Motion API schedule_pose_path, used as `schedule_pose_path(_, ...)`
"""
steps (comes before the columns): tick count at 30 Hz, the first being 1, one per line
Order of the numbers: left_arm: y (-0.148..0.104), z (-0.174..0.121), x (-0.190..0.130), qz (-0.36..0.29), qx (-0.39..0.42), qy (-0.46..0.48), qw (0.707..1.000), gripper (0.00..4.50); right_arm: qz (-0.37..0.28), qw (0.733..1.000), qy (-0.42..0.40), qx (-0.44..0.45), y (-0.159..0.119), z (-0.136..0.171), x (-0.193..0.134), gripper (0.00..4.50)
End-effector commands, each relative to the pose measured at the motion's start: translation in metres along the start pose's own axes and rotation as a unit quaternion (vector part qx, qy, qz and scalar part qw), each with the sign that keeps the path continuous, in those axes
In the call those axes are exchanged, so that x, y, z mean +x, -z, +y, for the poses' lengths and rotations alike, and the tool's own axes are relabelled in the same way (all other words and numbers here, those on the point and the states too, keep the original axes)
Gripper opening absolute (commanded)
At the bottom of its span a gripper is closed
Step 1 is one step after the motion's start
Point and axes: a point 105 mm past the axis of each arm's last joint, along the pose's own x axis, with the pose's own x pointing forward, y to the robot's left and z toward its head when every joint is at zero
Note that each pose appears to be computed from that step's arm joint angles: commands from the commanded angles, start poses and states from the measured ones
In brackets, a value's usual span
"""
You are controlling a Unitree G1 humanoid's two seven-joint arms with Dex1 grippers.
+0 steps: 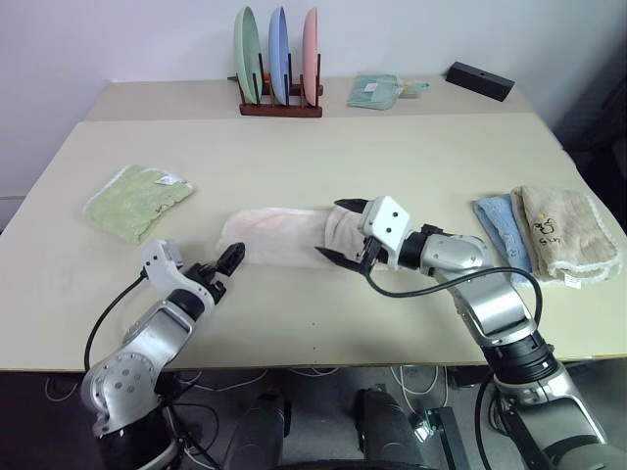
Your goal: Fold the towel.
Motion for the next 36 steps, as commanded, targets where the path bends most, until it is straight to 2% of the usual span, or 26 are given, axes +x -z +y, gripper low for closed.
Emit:
schedule_pose_path(1, 0.013, 0.005, 0.012, 0.034, -0.017, -0.020, 0.999, 4.50, -0.020, 0.999, -0.033, -0.010, -0.014, 0.017, -0.003, 4.45)
schedule_pose_path(5, 0.010, 0.003, 0.024, 0.025, -0.053, -0.022, 0.998, 4.50, -0.005, 0.999, -0.040, -0.011, -0.010, 0.023, -0.008, 4.45)
schedule_pose_path(8, 0.006, 0.002, 0.028, 0.015, -0.061, -0.020, 0.998, 3.71, 0.000, 0.999, -0.036, -0.009, -0.008, 0.025, -0.010, 4.50)
schedule_pose_path(15, -0.011, 0.001, 0.026, -0.021, -0.069, -0.006, 0.997, 0.23, 0.008, 0.999, -0.035, -0.001, -0.004, 0.034, -0.012, 4.50)
schedule_pose_path(16, -0.018, 0.001, 0.024, -0.035, -0.068, 0.000, 0.997, 0.04, 0.009, 0.999, -0.036, 0.000, -0.004, 0.034, -0.012, 4.50)
schedule_pose_path(18, -0.034, 0.000, 0.019, -0.060, -0.046, 0.008, 0.997, 0.04, 0.011, 0.999, -0.036, -0.002, -0.004, 0.033, -0.012, 4.50)
schedule_pose_path(22, -0.093, 0.005, -0.003, -0.143, 0.013, 0.022, 0.989, 0.04, 0.018, 0.999, -0.030, -0.005, -0.003, 0.027, -0.015, 4.50)
schedule_pose_path(24, -0.113, 0.003, -0.012, -0.160, 0.053, 0.034, 0.985, 0.04, 0.023, 0.999, -0.028, -0.007, -0.001, 0.024, -0.017, 4.50)
schedule_pose_path(26, -0.121, -0.003, -0.016, -0.155, 0.102, 0.047, 0.981, 0.04, 0.026, 0.999, -0.027, -0.009, 0.001, 0.023, -0.018, 4.50)
schedule_pose_path(30, -0.109, -0.029, -0.008, -0.112, 0.175, 0.107, 0.972, 0.04, 0.025, 0.999, -0.027, -0.011, 0.001, 0.021, -0.015, 4.50)
schedule_pose_path(33, -0.077, -0.072, 0.000, -0.054, 0.238, 0.198, 0.949, 0.04, 0.023, 0.999, -0.028, -0.012, 0.001, 0.020, -0.013, 4.50)
schedule_pose_path(36, -0.035, -0.108, 0.000, 0.006, 0.308, 0.281, 0.909, 0.04, 0.024, 0.999, -0.027, -0.013, 0.002, 0.019, -0.013, 4.50)
